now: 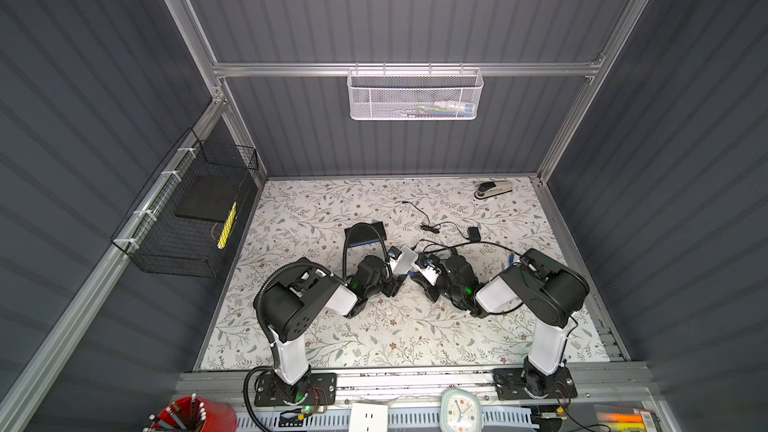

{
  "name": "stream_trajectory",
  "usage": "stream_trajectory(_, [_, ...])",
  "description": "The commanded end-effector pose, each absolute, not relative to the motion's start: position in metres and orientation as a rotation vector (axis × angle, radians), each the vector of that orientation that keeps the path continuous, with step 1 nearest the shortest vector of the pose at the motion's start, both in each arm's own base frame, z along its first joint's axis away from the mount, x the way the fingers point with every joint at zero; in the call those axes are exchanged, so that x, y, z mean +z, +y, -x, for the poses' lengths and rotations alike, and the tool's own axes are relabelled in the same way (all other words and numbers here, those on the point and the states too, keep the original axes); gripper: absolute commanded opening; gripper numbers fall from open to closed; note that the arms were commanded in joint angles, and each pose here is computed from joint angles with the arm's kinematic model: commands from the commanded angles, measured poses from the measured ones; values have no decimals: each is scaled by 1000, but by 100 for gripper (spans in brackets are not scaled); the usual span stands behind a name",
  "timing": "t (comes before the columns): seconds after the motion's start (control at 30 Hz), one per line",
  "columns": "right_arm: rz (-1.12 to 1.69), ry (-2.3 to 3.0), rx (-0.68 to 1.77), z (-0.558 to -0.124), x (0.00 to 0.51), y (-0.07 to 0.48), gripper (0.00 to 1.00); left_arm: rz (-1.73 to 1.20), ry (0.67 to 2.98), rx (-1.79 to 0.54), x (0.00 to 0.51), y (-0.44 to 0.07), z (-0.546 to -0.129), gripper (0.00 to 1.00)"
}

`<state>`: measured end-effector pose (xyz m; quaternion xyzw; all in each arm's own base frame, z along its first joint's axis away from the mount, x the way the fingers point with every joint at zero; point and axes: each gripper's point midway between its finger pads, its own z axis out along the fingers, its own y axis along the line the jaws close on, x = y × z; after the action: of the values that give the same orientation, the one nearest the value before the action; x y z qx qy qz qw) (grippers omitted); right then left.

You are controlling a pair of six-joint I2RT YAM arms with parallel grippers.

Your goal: Insert the plug into the switch port

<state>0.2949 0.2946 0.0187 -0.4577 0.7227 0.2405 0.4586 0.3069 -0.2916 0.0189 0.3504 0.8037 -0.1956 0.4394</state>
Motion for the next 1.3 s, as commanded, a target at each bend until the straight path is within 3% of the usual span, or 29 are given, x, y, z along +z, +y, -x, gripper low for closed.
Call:
stream_trajectory(0.0, [1377,1626,741,-262,15,318,0,-1461,2105,-1220,-26,-338,-128,11])
stream_trajectory(0.13, [1359,1784,597,-281,2,327,0,-1470,2096,-1252,-25,-343,-126,11])
stream_trajectory(0.3, [1085,1962,385,-318,10,327,0,-1465,2079,-1278,-21,-352,-125,11])
stream_trajectory(0.43, [1009,1954,491,-313,16,335,0,-1460,2066,-1302,-19,-359,-120,11])
stream_trajectory(0.57, [1126,1673,722,-272,32,343,0,-1428,2082,-1279,-18,-355,-121,12])
stream_trajectory(0.73, [1165,1805,646,-264,4,318,0,-1258,2194,-1114,-27,-341,-148,20])
stream_trajectory(0.8, [1154,1865,592,-260,-6,303,1,-1188,2243,-1080,-31,-335,-159,26])
stream_trajectory(0.9, [1123,1939,541,-251,-19,283,4,-1073,2272,-1021,-30,-323,-175,44])
stream_trajectory(1.1, [1123,2040,437,-242,-41,258,8,-990,2309,-885,3,-304,-202,72])
stream_trajectory(1.17, [1109,2068,418,-241,-45,253,12,-981,2313,-808,15,-295,-207,83])
stream_trajectory(1.27, [1089,2077,408,-240,-44,248,26,-955,2290,-742,38,-281,-208,96])
